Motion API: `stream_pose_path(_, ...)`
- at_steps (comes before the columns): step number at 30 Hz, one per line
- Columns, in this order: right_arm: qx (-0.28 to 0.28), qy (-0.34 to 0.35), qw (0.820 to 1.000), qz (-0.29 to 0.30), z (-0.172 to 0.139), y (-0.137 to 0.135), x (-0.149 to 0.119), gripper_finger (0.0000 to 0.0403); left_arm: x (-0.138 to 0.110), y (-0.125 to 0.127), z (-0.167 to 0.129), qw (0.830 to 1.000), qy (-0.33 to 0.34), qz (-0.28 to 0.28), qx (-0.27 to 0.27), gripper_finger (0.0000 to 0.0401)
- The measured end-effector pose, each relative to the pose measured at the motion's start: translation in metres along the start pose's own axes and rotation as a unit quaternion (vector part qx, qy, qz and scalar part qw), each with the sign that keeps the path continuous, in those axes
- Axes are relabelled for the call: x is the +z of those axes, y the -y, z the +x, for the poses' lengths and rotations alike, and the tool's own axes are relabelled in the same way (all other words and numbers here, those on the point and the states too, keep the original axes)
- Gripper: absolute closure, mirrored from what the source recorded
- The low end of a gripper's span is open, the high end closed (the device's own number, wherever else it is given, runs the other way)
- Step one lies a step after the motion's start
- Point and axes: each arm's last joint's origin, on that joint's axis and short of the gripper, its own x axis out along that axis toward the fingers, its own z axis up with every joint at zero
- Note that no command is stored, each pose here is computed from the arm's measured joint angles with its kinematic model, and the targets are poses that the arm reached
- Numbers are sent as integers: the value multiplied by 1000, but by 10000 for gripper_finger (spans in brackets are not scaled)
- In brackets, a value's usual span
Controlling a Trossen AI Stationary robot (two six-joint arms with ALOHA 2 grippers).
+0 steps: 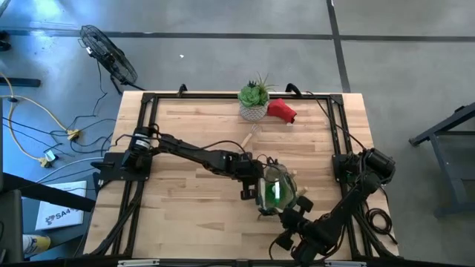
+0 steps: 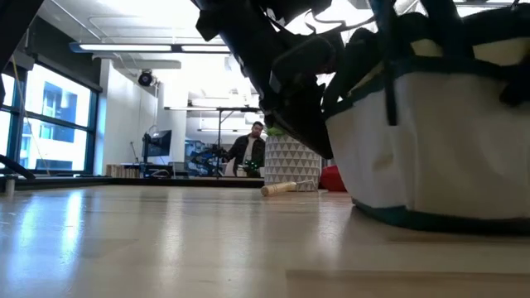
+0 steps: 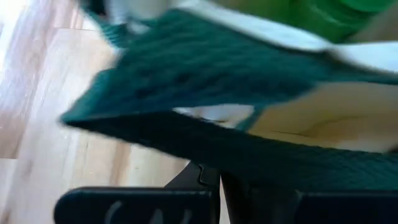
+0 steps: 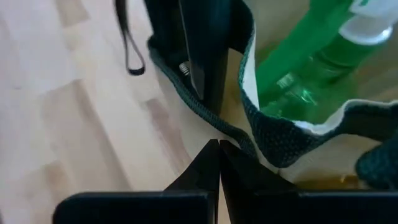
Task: Pick & Place Garden tools in Gardening bag
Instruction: Adjust the gardening bag
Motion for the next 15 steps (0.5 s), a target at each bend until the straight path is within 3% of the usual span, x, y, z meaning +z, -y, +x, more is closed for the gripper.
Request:
stream_pose_path(5, -30, -20, 999, 5, -1, 7, -3, 400, 0, 12, -1, 1000, 9, 5, -13, 401)
stream_pose_path(15, -112, -44, 992, 36, -11, 27, -13, 400, 4, 57, -8, 992, 73, 33, -98, 401)
